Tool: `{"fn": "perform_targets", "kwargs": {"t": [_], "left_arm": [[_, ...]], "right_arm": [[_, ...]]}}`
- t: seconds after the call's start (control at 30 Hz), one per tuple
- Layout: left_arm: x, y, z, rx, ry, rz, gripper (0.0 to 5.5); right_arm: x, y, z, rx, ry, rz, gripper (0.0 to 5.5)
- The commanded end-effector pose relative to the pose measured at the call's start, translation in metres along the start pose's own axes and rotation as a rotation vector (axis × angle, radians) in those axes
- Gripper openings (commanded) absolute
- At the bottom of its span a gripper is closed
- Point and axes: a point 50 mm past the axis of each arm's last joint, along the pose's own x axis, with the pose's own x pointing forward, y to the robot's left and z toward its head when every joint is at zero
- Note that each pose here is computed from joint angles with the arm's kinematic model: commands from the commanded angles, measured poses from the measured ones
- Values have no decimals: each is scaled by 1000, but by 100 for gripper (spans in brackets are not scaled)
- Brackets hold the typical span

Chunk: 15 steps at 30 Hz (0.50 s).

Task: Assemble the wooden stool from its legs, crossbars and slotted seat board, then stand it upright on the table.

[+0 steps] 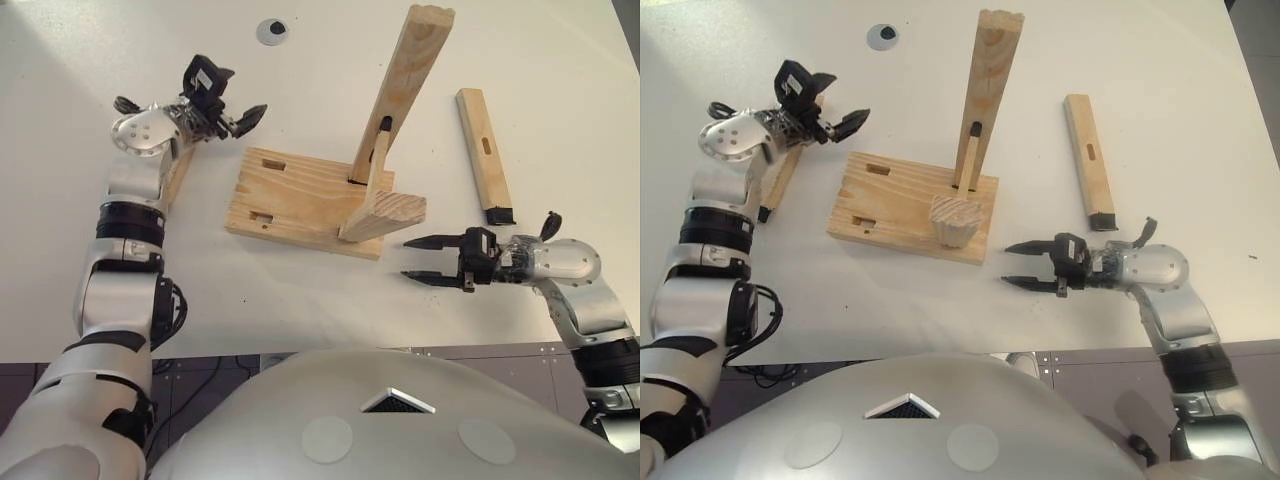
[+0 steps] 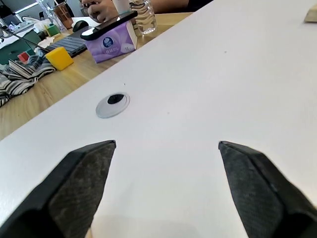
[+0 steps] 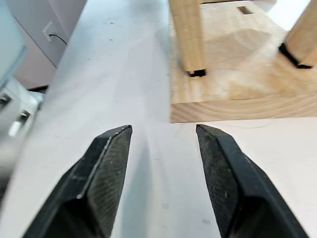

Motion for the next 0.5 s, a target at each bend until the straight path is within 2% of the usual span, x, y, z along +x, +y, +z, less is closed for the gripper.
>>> {"fn": "perform_targets", "kwargs": {"t": [0.03, 0.13, 0.27, 0.37, 0.5], "left_arm": [[5, -1, -19, 105, 145, -22, 385], [3, -5, -34, 171, 227, -65, 385], [1, -12, -39, 147, 189, -135, 385], [-4, -18, -43, 143, 178, -210, 385], [-27, -23, -54, 145, 155, -333, 385]], "right_arm": [[15, 15, 0, 111, 10, 90, 239], [35, 27, -3, 215, -15, 122, 239], [60, 15, -5, 391, -107, 52, 239], [73, -4, -9, 366, -63, -146, 239], [63, -38, -1, 290, -86, -382, 239]]}}
